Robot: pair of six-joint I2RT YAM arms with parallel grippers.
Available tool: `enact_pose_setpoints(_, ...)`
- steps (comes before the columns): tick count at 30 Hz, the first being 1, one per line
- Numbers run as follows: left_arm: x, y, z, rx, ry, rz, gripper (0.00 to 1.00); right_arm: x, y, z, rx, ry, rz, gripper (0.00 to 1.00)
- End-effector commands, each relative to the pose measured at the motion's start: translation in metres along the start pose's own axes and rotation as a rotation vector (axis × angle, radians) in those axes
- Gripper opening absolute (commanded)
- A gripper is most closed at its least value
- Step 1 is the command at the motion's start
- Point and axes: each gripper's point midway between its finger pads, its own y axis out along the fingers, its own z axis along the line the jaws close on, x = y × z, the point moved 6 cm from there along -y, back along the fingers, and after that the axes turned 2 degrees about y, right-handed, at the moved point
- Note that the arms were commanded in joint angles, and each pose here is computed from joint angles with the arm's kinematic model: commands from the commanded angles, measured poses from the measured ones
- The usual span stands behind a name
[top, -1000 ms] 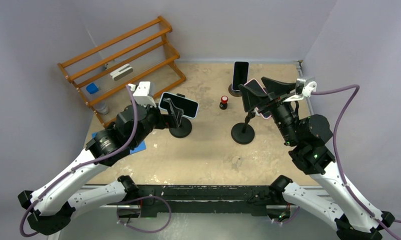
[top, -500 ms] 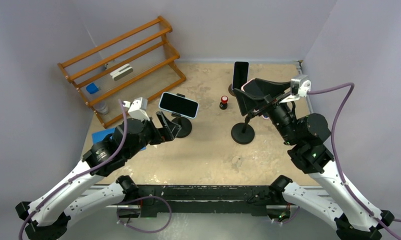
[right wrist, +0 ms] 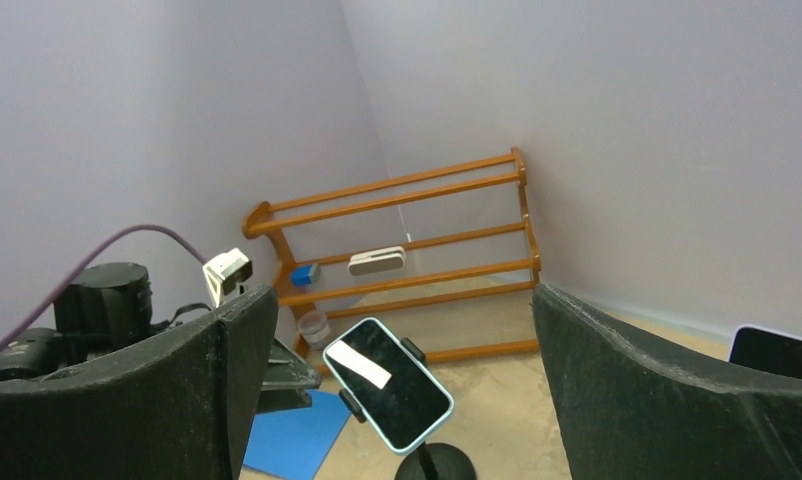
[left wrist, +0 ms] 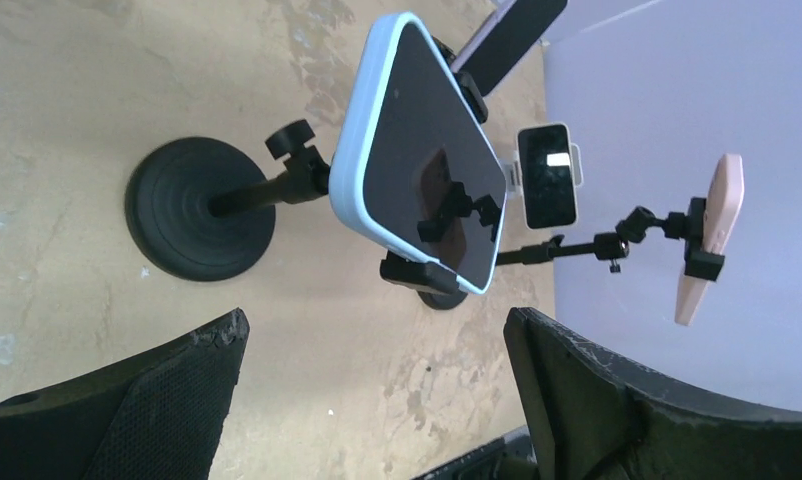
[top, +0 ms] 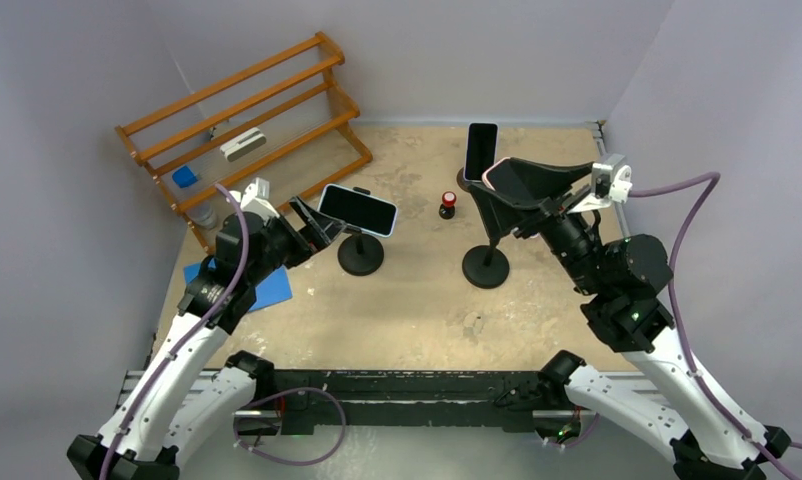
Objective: Remove the phone from the phone stand
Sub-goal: Adjust the phone stand with the phone at the center of the board.
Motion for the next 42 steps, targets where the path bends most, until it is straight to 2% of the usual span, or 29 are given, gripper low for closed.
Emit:
enact_pose_setpoints(1,0.003,-0.008,-0.018,-0.198,-0.039,0.031,0.98,0.015,-0.007,0.006,0.037,-0.009,-0.065,0.99)
enact_pose_setpoints(12,0.015,-0.019,-0.026,-0.317,-0.025,-0.057,1.00,0.014,-0.011,0.011,0.078,0.007,-0.079,0.99)
enact_pose_setpoints(22,0.023,-0.011,-0.003,-0.367,-0.079,-0.041,0.98,-0.006,0.033,0.022,0.143,0.131,0.044,0.92)
enact_pose_setpoints(28,0.027,-0.016,-0.014,-0.475,-0.028,-0.055,0.98,-0.013,0.047,0.027,0.181,0.173,0.054,0.91)
enact_pose_setpoints(37,0.034,-0.016,-0.014,-0.501,-0.024,-0.074,0.93,-0.031,0.075,0.031,0.113,0.218,0.088,0.90)
enact_pose_setpoints(42,0.036,-0.014,-0.012,-0.506,-0.044,-0.078,0.92,-0.032,0.071,0.031,0.108,0.216,0.076,0.90)
